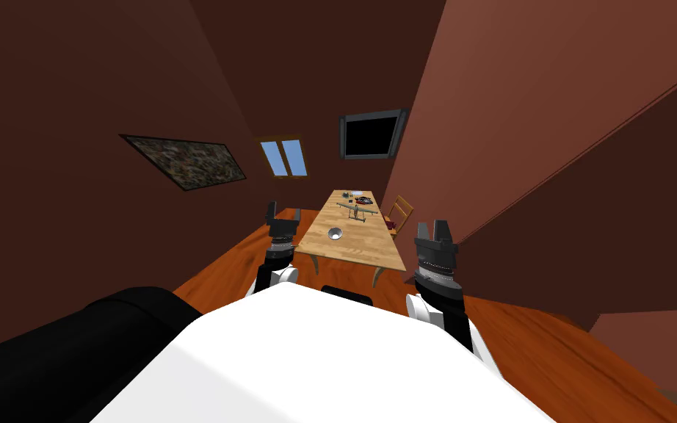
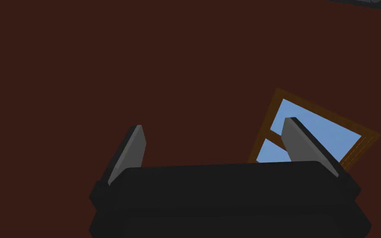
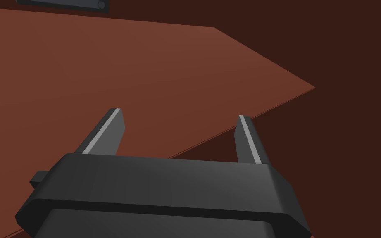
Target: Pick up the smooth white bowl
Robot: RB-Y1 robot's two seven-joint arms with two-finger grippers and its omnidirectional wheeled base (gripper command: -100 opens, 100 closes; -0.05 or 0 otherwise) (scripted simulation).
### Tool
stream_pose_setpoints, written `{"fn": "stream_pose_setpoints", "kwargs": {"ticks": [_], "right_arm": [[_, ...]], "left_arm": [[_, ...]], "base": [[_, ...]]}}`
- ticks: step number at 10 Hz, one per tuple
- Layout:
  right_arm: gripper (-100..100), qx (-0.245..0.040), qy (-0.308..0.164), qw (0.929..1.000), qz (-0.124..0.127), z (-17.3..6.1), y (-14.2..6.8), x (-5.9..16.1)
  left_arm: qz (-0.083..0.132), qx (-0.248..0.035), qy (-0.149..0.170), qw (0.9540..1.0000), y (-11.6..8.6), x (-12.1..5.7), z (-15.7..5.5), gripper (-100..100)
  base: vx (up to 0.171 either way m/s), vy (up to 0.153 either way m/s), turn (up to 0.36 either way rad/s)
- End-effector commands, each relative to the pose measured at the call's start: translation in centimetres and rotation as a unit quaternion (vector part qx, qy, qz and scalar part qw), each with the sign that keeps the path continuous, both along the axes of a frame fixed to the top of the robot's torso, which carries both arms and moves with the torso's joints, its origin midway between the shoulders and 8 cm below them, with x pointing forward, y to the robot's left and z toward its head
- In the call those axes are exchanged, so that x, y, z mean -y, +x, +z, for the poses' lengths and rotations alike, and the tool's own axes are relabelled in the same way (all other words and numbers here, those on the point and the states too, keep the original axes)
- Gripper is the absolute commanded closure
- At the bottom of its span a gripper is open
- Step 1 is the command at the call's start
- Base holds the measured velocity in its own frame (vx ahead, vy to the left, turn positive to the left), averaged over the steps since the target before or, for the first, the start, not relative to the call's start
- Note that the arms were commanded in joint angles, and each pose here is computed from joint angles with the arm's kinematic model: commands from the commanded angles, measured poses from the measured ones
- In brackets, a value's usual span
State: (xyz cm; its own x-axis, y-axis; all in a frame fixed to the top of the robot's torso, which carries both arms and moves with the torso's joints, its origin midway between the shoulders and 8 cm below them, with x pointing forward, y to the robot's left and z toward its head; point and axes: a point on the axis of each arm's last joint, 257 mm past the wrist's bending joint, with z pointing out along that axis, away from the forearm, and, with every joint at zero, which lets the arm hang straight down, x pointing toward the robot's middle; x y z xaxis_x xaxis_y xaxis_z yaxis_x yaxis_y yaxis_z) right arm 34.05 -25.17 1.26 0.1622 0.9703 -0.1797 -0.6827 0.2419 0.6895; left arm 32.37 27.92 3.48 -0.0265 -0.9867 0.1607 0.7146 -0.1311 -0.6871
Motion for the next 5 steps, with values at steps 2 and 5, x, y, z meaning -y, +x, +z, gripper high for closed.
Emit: {"fn": "stream_pose_setpoints", "kwargs": {"ticks": [2, 5], "right_arm": [[0, 0.0, 0.0, 1.0, 0.0, 0.0, 0.0, 0.0], [0, 0.0, 0.0, 1.0, 0.0, 0.0, 0.0, 0.0]], "left_arm": [[-0.026, -0.033, 0.004, 0.9991, 2.0, 1.0, -1.5, -100], [-0.051, -0.076, -0.001, 0.9959, 4.6, 2.0, -3.6, -100]], "base": [[-0.053, -0.015, -0.101], [-0.079, -0.023, -0.092]]}}
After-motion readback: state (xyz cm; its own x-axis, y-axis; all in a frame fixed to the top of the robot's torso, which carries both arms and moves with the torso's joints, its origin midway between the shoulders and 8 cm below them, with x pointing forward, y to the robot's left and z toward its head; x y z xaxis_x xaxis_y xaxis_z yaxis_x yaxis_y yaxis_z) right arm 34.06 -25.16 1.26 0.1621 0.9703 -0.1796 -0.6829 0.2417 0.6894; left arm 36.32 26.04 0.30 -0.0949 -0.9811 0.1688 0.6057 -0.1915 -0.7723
